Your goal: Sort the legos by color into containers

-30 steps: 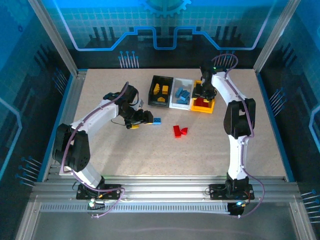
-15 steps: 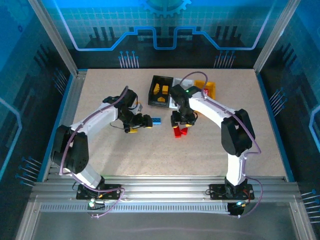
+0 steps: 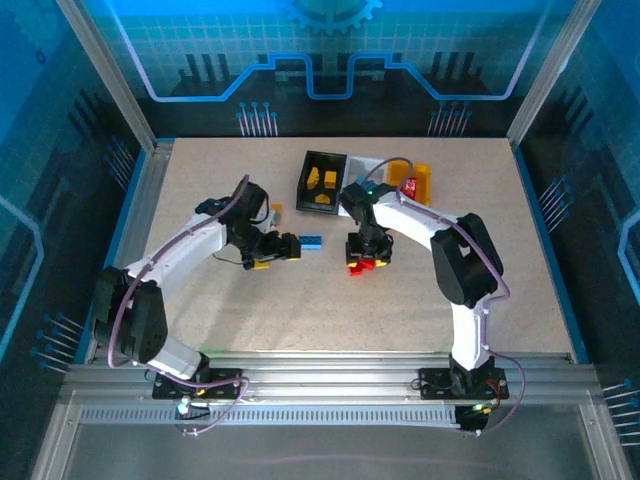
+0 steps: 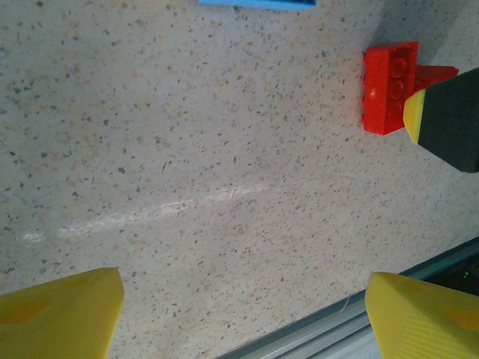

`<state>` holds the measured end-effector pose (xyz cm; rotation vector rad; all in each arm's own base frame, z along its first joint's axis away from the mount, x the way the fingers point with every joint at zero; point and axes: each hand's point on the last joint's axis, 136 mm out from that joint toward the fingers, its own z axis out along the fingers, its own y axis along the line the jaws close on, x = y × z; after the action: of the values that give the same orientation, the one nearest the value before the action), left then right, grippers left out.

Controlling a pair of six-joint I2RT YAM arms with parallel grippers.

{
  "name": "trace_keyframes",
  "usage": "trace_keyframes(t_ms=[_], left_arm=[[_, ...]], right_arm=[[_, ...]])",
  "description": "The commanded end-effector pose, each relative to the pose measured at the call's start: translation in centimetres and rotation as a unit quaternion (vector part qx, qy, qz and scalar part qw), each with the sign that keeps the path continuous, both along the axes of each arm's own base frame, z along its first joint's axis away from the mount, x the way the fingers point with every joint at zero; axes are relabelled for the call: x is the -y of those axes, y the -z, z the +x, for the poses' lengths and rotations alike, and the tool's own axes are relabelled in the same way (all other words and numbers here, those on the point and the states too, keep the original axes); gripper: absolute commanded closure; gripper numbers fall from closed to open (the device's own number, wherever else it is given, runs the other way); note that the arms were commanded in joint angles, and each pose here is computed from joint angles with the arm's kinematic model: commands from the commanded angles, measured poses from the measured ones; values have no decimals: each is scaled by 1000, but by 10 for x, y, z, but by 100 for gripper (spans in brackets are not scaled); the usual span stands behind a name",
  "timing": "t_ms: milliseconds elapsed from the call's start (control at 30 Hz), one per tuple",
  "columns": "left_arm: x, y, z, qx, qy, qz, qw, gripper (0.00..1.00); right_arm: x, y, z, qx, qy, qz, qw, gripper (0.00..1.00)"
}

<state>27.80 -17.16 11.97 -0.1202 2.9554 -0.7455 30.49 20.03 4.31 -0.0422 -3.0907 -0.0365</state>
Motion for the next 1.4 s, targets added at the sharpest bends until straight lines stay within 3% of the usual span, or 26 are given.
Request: trace_keyframes(t_ms=[0,200,533,767,1133,1367], left_arm=[[-6,-1,-8,-2,3,9,1000,15],[-5,-1,-5,-4,-1,9,1000,15],[0,1,2,-9,-10,0,1000,14],[2,4,5,-12,-17,-7,1000,14],[6,4,8,-9,-23,-19,1000,14],[37,-11,32,15,-27,-107,994,14]], right_arm=[[11,12,3,-6,26,-12,1000,39],[20,19,10,-8,43,-4,999,46],[29,10,14,-1,38,0,999,69],[36,-33,13,31,29,3,999,69],[40,-85,37,69,55,69,994,69],[14,-83,29,41,34,139,989,69]])
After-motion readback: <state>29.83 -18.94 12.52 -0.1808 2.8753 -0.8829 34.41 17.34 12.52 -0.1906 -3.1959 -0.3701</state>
